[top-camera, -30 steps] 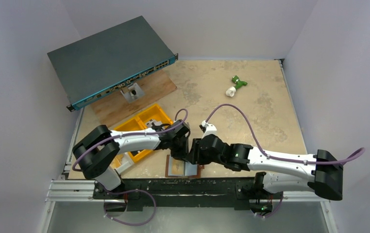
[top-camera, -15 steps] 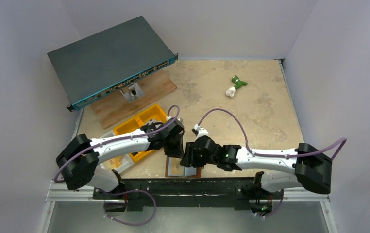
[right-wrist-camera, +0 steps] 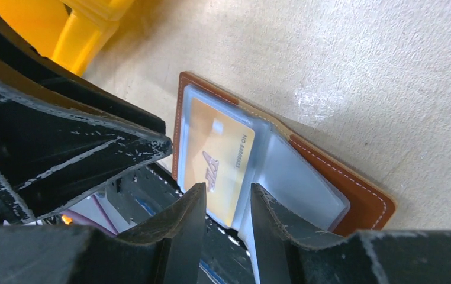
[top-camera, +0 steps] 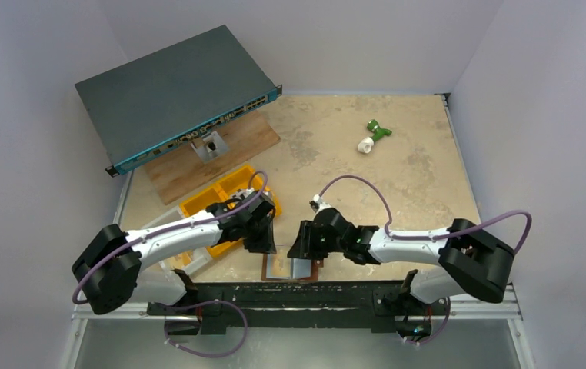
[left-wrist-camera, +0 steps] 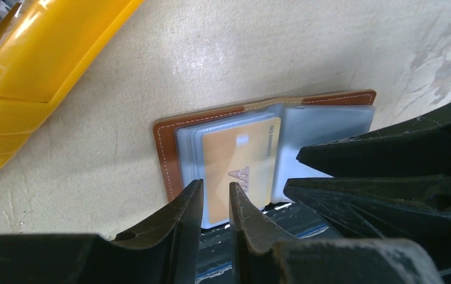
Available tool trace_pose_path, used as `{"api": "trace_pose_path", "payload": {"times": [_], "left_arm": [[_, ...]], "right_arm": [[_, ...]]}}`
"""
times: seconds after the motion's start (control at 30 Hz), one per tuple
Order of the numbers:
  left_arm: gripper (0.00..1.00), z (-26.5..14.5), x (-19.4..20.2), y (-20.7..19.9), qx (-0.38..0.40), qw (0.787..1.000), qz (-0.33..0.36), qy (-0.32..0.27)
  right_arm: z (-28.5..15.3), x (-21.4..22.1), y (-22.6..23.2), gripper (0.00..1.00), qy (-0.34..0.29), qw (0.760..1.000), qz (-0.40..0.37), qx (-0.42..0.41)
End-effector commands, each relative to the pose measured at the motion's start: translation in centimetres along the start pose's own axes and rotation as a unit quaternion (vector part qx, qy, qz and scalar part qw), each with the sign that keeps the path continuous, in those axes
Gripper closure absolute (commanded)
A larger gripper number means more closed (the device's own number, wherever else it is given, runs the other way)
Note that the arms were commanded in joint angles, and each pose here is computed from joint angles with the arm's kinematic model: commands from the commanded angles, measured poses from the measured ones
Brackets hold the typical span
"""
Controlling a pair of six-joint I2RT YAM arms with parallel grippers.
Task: Take the credit cards out of the card holder
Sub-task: Remove the credit card from the card holder.
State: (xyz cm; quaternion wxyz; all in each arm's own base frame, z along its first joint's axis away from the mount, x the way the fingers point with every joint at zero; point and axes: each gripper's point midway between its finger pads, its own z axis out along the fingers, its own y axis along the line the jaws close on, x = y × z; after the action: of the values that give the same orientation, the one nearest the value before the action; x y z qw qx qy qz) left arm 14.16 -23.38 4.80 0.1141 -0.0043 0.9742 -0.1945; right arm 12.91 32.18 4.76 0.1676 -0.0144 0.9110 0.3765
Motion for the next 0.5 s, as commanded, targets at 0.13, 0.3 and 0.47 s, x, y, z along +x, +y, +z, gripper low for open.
{"api": "trace_pose_path", "payload": {"times": [0.13,0.3,0.47], "left_arm": [[0.78,1.2,0.7,0.2,0.012,1.000,0.008,0.014],[0.82,2.2,1.4,0.1,0.018,0.999,-0.008,0.027],[0.89,2.9,2.2,-0.3,0.020,0.999,-0.027,0.032]], "right_arm": [[0.8,0.4,0.8,0.67,0.019,0.999,0.010,-0.043],[1.6,0.9,-0.5,0.68,0.031,0.998,0.022,-0.039],[2.3,1.4,-1.3,0.69,0.042,0.998,0.032,-0.042]]}}
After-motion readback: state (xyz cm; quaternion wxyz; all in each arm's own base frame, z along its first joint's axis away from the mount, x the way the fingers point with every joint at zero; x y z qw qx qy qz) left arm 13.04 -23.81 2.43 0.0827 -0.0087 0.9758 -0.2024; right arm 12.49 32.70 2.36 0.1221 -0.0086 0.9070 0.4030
